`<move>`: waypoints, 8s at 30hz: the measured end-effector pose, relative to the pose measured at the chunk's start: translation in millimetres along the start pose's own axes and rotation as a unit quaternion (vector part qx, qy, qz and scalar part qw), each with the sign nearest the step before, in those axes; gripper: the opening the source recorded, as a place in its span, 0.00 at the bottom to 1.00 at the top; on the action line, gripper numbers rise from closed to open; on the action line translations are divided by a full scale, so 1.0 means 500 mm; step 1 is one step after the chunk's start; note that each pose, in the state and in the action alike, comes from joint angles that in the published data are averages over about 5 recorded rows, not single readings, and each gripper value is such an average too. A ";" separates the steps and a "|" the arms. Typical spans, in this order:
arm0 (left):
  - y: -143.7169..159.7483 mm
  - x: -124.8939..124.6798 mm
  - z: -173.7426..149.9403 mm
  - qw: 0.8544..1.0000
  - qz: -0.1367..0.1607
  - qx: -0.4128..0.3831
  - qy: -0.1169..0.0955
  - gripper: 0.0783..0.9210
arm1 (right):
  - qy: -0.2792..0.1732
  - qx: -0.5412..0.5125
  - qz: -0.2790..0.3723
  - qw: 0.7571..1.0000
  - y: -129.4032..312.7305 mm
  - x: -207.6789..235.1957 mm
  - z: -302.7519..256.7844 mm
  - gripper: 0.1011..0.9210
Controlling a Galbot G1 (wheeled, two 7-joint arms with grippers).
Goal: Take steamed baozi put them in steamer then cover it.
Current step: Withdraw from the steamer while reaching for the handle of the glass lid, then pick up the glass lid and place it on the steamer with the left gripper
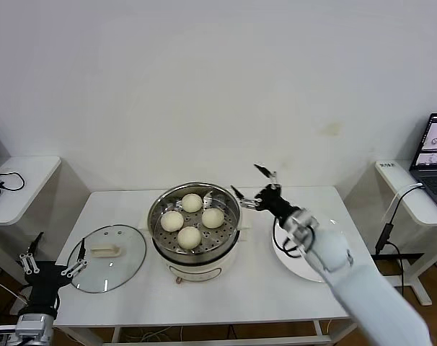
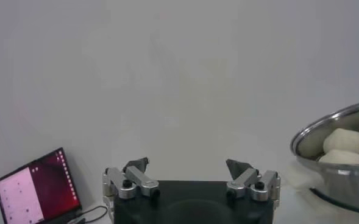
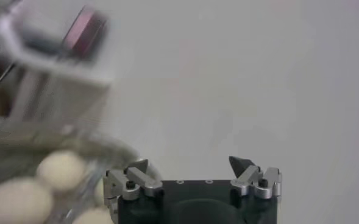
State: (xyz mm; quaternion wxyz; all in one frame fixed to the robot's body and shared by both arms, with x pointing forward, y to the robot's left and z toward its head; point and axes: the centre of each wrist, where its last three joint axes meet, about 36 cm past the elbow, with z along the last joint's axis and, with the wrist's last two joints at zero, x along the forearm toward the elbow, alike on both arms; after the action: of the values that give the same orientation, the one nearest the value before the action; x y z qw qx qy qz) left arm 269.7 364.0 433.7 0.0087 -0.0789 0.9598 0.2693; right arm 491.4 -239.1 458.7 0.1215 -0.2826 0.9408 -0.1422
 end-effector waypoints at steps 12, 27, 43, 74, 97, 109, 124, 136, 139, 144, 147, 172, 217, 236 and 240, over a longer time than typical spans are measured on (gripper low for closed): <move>0.015 -0.039 0.112 0.970 -0.004 -0.241 0.005 0.88 | 0.014 -0.073 0.191 0.979 0.070 0.263 0.094 0.88; 0.020 -0.085 0.267 0.851 0.076 -0.520 0.001 0.88 | 0.101 -0.074 0.314 0.941 0.132 0.482 0.129 0.88; -0.018 -0.182 0.315 0.811 0.122 -0.572 -0.028 0.88 | 0.134 -0.067 0.354 0.923 0.171 0.563 0.123 0.88; -0.039 -0.293 0.337 0.799 0.148 -0.582 -0.029 0.88 | 0.151 -0.066 0.365 0.916 0.212 0.594 0.124 0.88; -0.049 -0.350 0.334 0.803 0.155 -0.575 -0.024 0.88 | 0.159 -0.067 0.362 0.916 0.225 0.594 0.137 0.88; -0.058 -0.361 0.346 0.802 0.170 -0.572 -0.013 0.59 | 0.162 -0.065 0.363 0.915 0.223 0.594 0.143 0.88; -0.049 -0.338 0.352 0.812 0.160 -0.562 -0.008 0.11 | 0.162 -0.066 0.353 0.919 0.227 0.584 0.145 0.88; -0.008 -0.307 0.291 0.818 0.119 -0.563 -0.006 0.09 | 0.153 -0.059 0.333 0.929 0.224 0.571 0.134 0.88; 0.010 -0.296 0.264 0.820 0.100 -0.564 0.000 0.09 | 0.149 -0.058 0.328 0.931 0.222 0.565 0.134 0.88; 0.040 -0.272 0.216 0.827 0.066 -0.558 0.018 0.09 | 0.145 -0.054 0.318 0.935 0.219 0.556 0.135 0.88; 0.057 -0.255 0.184 0.833 0.046 -0.550 0.031 0.09 | 0.144 -0.051 0.311 0.938 0.217 0.551 0.136 0.88; -0.056 -0.265 -0.106 0.891 0.027 -0.454 -0.009 0.09 | 0.158 -0.031 0.285 0.945 0.237 0.503 0.166 0.88; -0.451 -0.323 -0.299 0.875 0.117 -0.468 -0.040 0.09 | 0.210 -0.013 0.257 0.943 0.298 0.493 0.222 0.88; -0.465 -0.325 -0.279 0.874 0.118 -0.470 -0.036 0.11 | 0.211 -0.013 0.253 0.944 0.302 0.501 0.223 0.88; -0.464 -0.322 -0.277 0.875 0.116 -0.468 -0.038 0.23 | 0.210 -0.013 0.252 0.944 0.303 0.501 0.222 0.88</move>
State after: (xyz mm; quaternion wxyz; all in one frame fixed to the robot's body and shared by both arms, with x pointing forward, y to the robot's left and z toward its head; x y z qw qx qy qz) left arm 468.5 120.3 441.8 -0.0241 0.0487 0.7227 0.6890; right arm 247.3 -281.8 267.6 -0.0508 -0.0012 0.9872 -0.1512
